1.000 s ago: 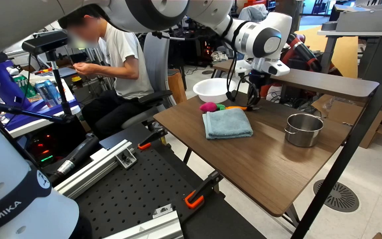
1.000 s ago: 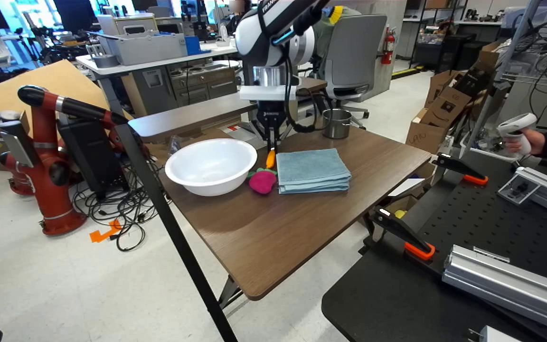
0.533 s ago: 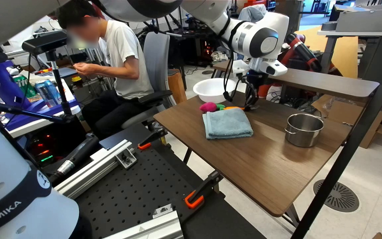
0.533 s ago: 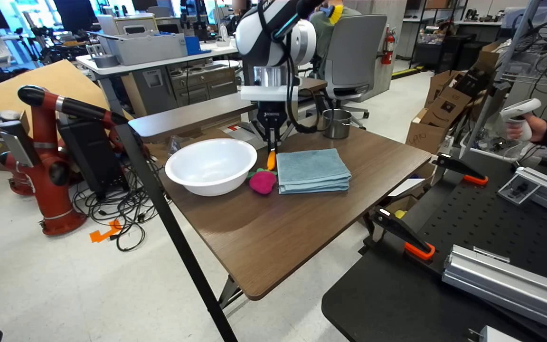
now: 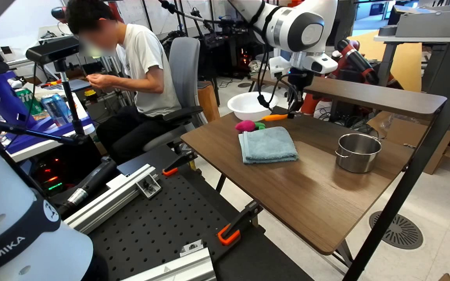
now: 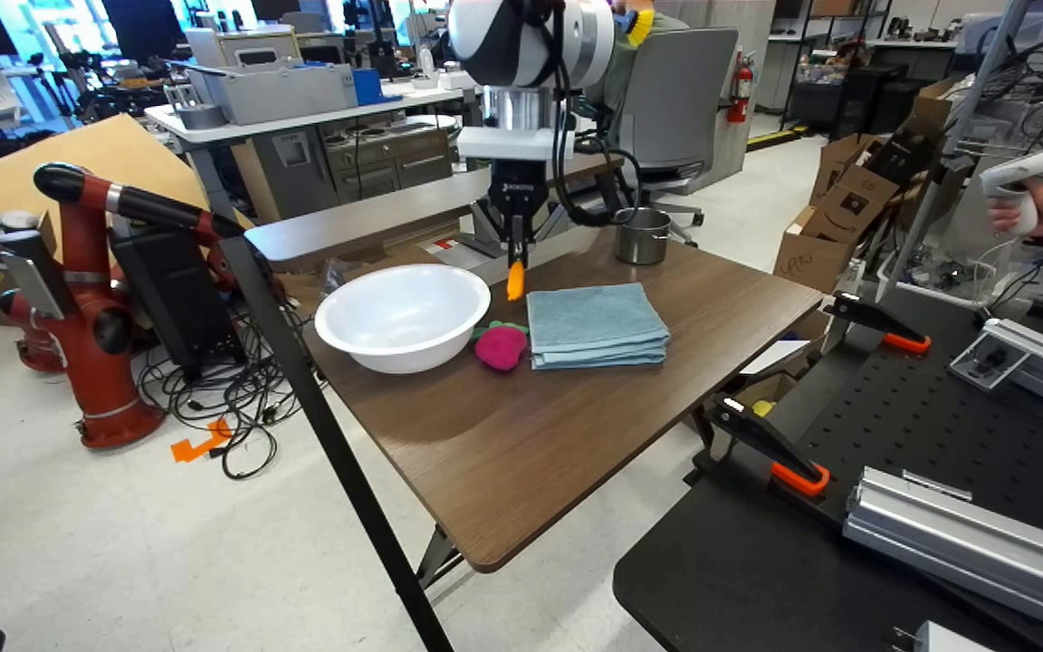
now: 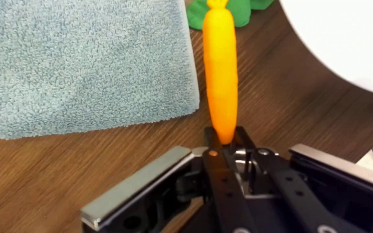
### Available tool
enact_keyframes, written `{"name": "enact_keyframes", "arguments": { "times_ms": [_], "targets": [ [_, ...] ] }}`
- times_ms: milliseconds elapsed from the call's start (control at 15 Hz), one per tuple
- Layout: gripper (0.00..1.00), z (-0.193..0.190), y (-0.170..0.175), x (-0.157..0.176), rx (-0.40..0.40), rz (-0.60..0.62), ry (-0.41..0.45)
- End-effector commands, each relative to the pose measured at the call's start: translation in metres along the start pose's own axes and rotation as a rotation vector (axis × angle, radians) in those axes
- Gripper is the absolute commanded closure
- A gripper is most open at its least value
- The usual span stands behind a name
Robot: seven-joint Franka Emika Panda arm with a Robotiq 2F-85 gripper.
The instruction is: Move the fork away from the bowl
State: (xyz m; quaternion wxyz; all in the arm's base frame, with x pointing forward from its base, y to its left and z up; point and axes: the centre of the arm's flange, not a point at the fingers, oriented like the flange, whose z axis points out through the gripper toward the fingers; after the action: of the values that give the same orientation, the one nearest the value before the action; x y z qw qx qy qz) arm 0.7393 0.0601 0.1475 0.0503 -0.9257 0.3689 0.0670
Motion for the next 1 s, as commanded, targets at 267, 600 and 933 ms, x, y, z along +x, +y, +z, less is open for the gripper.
{"name": "enact_keyframes", "arguments": {
  "times_ms": [267,600,933],
  "targets": [
    [0.96,-0.009,0.077,-0.048,0.024,-0.02,0.024],
    [0.96,0.003,0.148,-0.053,0.032,-0.002,0.025],
    [0.96,-0.003,0.214,-0.054,0.064,0.029,0.036]
  ]
}}
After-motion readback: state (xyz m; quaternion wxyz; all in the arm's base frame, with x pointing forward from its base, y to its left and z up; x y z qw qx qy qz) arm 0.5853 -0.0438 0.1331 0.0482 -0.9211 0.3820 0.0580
